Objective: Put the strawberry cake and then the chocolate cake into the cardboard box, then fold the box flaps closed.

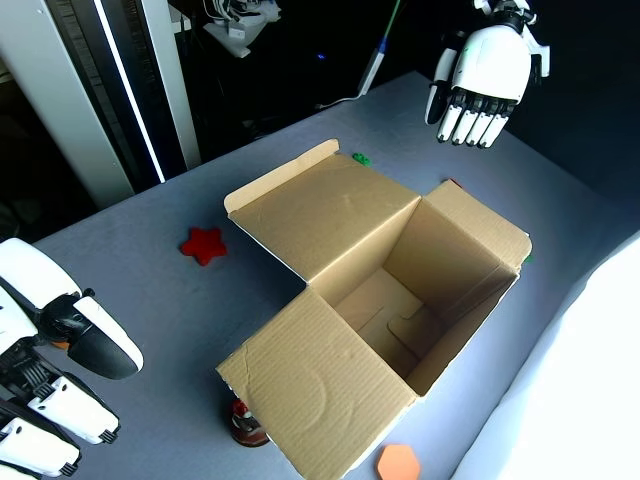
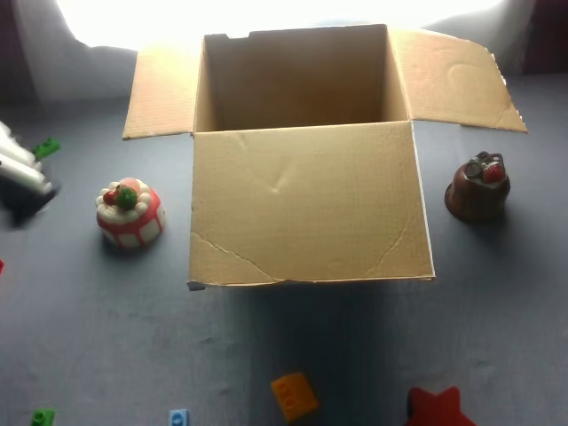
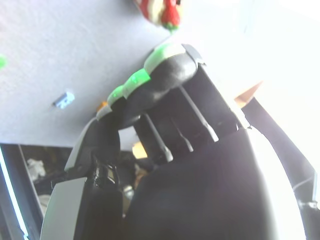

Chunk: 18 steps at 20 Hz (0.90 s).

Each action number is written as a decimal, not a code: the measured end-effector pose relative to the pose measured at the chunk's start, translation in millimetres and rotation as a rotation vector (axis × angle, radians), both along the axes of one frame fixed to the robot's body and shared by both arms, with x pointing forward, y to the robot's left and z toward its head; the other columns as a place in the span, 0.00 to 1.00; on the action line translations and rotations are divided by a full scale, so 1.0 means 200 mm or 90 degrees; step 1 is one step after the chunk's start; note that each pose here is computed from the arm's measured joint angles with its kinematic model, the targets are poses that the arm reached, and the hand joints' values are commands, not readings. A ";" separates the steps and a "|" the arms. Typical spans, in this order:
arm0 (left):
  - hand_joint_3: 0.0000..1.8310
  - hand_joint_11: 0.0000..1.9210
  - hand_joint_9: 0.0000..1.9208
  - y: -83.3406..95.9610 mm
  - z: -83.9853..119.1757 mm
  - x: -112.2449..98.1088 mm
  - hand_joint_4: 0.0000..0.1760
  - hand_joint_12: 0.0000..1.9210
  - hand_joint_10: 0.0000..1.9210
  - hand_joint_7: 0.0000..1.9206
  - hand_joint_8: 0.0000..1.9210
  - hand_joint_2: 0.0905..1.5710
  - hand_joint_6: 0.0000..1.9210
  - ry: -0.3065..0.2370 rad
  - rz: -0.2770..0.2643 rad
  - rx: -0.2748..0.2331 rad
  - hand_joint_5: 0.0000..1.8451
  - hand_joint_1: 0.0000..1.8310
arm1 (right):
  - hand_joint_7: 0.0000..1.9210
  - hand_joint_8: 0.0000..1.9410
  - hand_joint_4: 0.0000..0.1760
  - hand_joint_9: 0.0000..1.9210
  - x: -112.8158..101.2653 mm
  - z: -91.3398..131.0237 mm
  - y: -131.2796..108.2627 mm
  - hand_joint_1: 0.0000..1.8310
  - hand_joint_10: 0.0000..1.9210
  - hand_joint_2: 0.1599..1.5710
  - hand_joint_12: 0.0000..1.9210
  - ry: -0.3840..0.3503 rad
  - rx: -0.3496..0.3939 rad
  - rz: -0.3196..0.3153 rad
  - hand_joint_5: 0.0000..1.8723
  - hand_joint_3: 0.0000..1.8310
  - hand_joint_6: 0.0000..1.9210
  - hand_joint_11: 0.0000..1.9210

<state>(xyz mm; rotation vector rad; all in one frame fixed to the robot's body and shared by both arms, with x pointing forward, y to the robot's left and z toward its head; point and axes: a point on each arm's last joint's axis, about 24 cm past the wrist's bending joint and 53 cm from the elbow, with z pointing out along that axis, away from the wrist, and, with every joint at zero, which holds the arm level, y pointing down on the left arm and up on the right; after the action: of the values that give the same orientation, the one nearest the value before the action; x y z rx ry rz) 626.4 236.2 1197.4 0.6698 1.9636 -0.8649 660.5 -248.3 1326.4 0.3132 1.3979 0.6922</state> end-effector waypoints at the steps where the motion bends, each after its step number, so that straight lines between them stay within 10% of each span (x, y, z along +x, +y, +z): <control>1: 0.02 0.00 0.10 0.00 0.00 0.00 0.30 0.43 0.00 0.08 0.00 0.64 0.00 0.001 -0.003 0.002 0.08 0.39 | 0.07 0.00 0.00 0.07 0.00 0.00 0.00 0.31 0.05 0.63 0.41 -0.001 -0.001 0.000 0.09 0.02 0.02 0.00; 13: 0.00 0.00 0.06 0.05 -0.03 0.01 0.37 0.36 0.00 0.04 0.00 0.59 0.00 0.010 0.006 0.032 0.02 0.56 | 0.07 0.00 0.00 0.07 0.00 0.00 0.00 0.38 0.02 0.62 0.42 -0.002 -0.001 -0.001 0.08 0.00 0.00 0.00; 18: 0.00 0.00 0.05 -0.05 0.02 -0.01 0.40 0.34 0.00 0.03 0.00 0.59 0.00 -0.004 -0.022 0.017 0.02 0.60 | 0.06 0.00 0.03 0.07 0.00 0.00 0.00 0.47 0.01 0.60 0.36 -0.003 0.000 -0.001 0.07 0.00 0.00 0.00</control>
<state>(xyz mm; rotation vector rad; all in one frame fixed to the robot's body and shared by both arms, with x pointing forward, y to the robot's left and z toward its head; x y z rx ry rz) 624.9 225.2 1202.1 0.7233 1.9669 -0.8583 660.5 -248.8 1327.3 0.3127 1.3937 0.6902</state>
